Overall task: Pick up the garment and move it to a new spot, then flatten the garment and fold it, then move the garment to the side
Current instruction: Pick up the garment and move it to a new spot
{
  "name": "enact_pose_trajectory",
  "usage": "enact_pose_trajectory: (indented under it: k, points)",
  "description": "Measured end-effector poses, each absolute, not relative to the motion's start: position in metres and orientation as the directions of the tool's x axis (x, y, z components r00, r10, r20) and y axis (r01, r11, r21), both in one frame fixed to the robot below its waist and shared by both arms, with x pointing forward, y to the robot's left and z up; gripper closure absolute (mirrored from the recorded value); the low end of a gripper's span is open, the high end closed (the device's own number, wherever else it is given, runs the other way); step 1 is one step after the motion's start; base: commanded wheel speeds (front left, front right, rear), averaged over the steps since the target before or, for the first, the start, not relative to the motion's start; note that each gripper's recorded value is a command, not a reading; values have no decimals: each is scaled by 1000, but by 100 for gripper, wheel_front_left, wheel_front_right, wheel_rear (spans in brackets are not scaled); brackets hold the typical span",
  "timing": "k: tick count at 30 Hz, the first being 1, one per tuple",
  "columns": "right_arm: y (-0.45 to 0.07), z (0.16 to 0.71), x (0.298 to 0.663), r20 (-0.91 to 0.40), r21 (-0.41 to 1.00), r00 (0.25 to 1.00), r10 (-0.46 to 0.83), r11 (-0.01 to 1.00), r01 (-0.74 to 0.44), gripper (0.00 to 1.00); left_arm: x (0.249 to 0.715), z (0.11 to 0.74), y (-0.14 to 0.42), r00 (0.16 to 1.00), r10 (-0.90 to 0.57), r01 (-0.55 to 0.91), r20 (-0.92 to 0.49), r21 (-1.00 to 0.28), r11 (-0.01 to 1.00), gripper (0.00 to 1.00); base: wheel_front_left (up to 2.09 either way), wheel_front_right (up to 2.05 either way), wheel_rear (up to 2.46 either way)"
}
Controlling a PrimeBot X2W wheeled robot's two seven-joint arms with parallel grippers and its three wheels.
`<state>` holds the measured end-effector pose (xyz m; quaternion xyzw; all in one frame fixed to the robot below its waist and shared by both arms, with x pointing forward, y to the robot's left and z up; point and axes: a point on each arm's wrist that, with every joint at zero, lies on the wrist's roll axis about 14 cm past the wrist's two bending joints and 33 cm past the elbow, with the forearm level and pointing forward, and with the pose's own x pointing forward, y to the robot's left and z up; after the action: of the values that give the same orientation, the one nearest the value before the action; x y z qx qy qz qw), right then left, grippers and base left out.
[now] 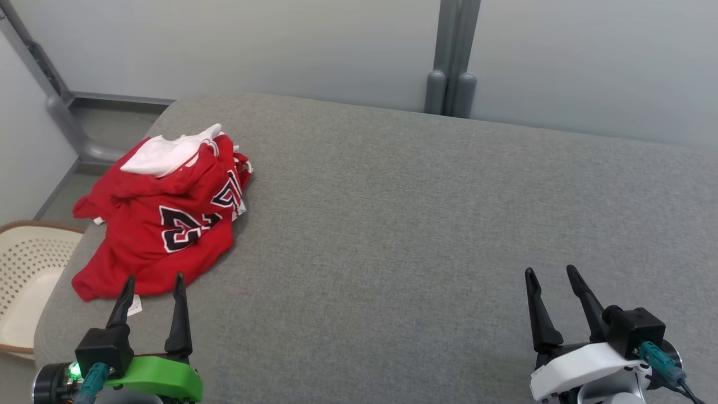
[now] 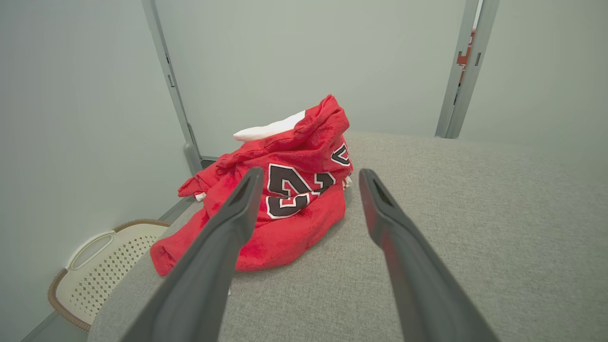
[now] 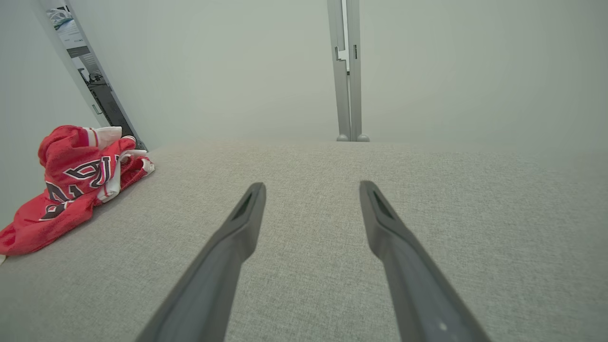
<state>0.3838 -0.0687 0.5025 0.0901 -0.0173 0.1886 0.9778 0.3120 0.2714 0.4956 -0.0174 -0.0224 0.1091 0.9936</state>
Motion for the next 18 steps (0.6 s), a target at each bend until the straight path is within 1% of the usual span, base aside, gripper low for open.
enact_pose_trajectory:
  k: [6, 18]
  points:
    - [-40, 498, 387, 57, 174, 896, 441, 879, -443, 0, 291, 493, 296, 951, 306, -305, 33, -37, 952, 0, 0, 0, 0]
    - [8, 495, 389, 49, 189, 828, 558, 809, -556, 0, 250, 491, 331, 900, 434, -434, 21, -28, 901, 0, 0, 0, 0]
